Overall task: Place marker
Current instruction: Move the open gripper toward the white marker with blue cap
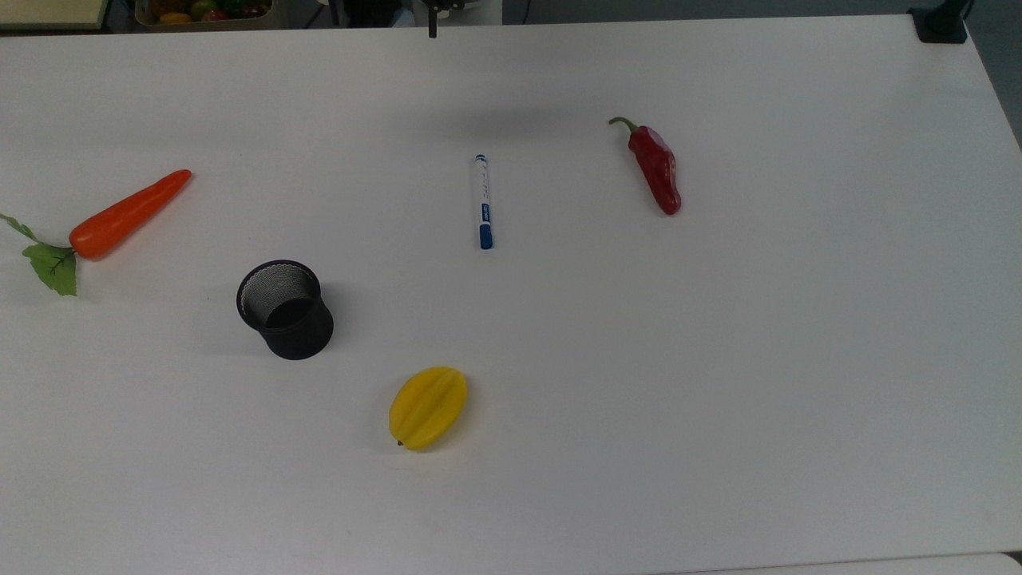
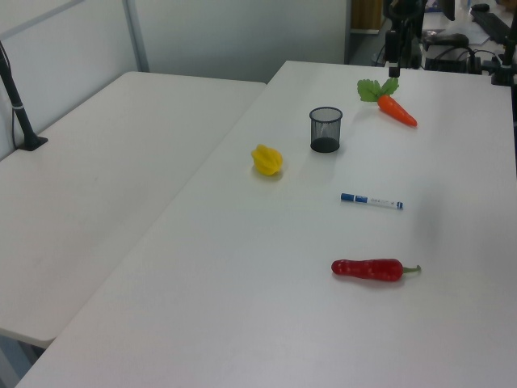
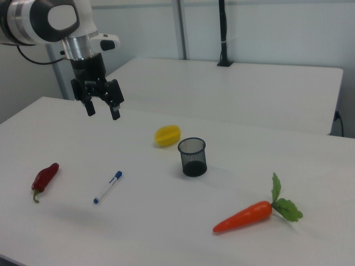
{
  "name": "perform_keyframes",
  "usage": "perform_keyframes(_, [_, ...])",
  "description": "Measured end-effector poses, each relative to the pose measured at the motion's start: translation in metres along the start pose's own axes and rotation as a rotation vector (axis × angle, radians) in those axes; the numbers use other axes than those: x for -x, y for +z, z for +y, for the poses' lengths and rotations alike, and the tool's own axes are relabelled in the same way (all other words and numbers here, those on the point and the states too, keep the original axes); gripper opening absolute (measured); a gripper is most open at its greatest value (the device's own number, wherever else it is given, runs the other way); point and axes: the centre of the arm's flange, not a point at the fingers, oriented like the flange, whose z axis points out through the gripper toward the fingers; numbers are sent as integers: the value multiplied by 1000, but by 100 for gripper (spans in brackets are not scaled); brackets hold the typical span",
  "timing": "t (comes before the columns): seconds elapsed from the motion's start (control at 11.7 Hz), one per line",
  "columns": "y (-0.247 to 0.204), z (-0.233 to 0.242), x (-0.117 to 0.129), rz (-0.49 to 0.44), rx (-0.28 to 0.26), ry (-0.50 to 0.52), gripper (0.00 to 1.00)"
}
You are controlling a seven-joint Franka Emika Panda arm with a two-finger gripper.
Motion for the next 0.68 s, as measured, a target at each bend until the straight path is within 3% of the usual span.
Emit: perform_keyframes(0.68, [3, 0, -1, -4, -1, -1, 100])
